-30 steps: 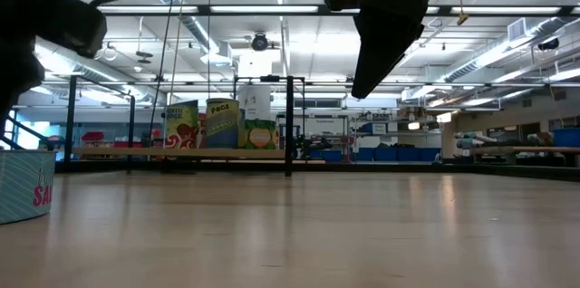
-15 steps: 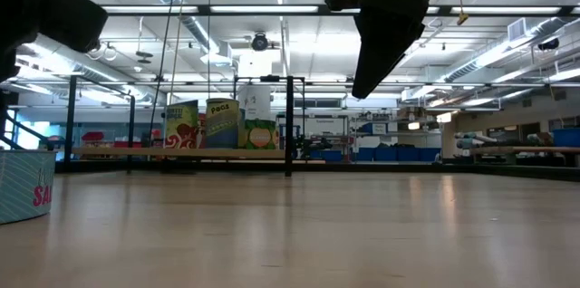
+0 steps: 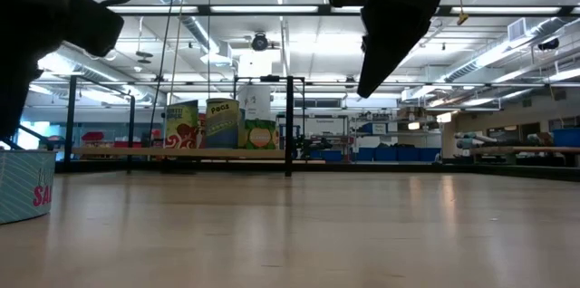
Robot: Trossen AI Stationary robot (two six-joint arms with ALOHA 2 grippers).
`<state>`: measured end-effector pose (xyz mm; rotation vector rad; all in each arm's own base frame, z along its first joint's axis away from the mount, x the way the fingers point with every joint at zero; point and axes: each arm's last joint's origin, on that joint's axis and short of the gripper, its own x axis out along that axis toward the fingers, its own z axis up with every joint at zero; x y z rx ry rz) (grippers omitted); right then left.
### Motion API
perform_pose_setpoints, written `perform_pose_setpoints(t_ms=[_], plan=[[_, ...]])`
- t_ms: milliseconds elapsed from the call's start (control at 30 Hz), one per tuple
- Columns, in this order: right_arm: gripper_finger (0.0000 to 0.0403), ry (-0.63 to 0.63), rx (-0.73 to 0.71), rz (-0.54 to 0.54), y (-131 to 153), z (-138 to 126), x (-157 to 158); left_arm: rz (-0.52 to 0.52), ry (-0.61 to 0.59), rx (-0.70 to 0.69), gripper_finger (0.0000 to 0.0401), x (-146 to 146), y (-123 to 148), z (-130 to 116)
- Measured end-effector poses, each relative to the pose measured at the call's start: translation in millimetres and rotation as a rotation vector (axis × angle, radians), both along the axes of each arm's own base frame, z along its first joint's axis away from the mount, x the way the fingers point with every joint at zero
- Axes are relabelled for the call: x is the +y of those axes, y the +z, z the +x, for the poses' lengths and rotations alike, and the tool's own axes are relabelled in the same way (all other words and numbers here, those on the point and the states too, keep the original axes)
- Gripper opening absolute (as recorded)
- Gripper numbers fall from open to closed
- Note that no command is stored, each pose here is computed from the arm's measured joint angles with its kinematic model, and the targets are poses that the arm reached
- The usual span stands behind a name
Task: Pick and place cans onto a shelf
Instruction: Put the canned tomatoes on the shelf
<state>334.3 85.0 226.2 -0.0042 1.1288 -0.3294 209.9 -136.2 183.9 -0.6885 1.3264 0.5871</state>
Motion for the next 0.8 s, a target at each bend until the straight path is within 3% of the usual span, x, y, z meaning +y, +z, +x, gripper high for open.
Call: perform_pose_setpoints(t_ms=[100, 467, 700, 800], plan=[[0.0374, 0.007, 0.0, 0.0, 0.0, -0.6, 2.3, -0.002, 0.042, 0.013, 0.0314, 0.5, -0.2, -1.2], [0.0374, 0.067, 0.017, -0.024, 0.0, -0.9, 3.4, -0.063, 0.203, 0.039, 0.0318, -6.7, -0.3, -5.9], [0.0374, 0.122, 0.032, -0.048, 0.0, -0.8, 3.2, -0.051, 0.226, -0.02, 0.0317, -7.4, 0.2, -2.3], [0.0374, 0.126, 0.034, -0.05, 0.0, -0.8, 3.2, -0.053, 0.25, -0.022, 0.0293, -7.4, 0.3, -2.2]])
